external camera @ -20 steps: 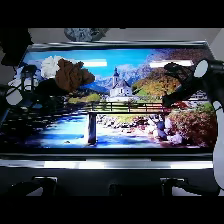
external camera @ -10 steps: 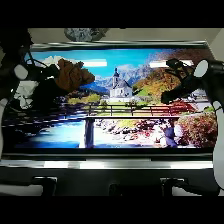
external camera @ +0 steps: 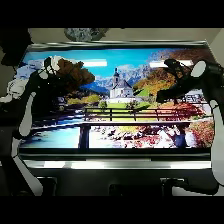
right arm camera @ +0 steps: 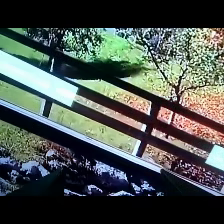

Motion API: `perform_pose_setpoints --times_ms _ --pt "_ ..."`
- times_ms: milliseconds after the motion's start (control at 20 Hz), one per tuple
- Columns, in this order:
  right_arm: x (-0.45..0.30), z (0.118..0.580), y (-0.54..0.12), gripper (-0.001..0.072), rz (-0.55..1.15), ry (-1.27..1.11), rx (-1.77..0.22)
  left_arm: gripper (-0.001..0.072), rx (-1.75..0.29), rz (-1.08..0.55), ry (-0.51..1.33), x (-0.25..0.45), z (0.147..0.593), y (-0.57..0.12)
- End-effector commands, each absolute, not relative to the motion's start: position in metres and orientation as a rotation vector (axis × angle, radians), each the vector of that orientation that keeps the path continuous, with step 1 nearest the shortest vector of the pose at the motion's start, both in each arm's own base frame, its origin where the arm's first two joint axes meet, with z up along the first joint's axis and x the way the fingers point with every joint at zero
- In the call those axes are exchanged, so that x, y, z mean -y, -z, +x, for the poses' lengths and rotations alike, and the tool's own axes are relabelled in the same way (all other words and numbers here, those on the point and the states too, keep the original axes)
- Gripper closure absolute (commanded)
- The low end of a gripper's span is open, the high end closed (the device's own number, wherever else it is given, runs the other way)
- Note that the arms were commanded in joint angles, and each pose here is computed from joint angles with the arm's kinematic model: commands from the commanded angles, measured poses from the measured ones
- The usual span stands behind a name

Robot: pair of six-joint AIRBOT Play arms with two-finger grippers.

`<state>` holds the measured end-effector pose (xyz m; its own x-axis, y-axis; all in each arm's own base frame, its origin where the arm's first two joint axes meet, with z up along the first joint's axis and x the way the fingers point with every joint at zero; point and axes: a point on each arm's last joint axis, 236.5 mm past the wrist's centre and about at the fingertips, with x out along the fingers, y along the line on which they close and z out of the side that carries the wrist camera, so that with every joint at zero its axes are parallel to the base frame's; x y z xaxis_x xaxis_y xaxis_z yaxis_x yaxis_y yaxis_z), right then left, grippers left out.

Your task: Fold the shirts.

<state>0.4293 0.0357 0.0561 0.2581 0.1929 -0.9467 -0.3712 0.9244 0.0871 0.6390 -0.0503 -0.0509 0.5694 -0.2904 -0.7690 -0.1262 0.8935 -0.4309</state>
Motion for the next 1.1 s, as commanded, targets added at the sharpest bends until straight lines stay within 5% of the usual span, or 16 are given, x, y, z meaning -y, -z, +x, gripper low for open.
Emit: perform_pose_setpoints --times_ms 0,50,100,200,250,450,650,850,1050 --pt "-0.047 0.430 -0.050 0.0028 -0.119 -0.420 -1.263 -0.0013 -0.957 -0.489 0.126 0.057 0.647 0.072" --pt "-0.049 0.431 -0.050 0.0028 -0.111 -0.425 -1.262 -0.0013 -0.961 -0.485 0.131 0.060 0.646 0.074" --pt "-0.050 0.431 -0.050 0.0027 -0.107 -0.429 -1.260 0.0071 -0.967 -0.486 0.134 0.064 0.645 0.076" --pt "-0.055 0.431 -0.051 0.0025 -0.083 -0.437 -1.257 0.0494 -0.977 -0.478 0.143 0.069 0.644 0.080" --pt "-0.061 0.431 -0.053 0.0027 -0.036 -0.436 -1.258 0.0650 -0.984 -0.475 0.147 0.072 0.642 0.082" --pt "-0.052 0.452 -0.059 0.0051 -0.058 -0.385 -1.173 0.0679 -0.923 -0.439 0.186 0.074 0.643 0.029" --pt "-0.015 0.463 -0.117 0.0051 -0.291 -0.300 -1.032 0.0679 -0.592 -0.195 0.342 0.099 0.616 -0.172" --pt "0.027 0.434 -0.235 0.0051 -0.465 -0.108 -0.803 0.0679 -0.254 -0.063 0.512 0.166 0.504 -0.368" --pt "0.028 0.365 -0.316 0.0051 -0.479 -0.052 -0.636 0.0678 -0.162 -0.046 0.709 0.233 0.398 -0.431"
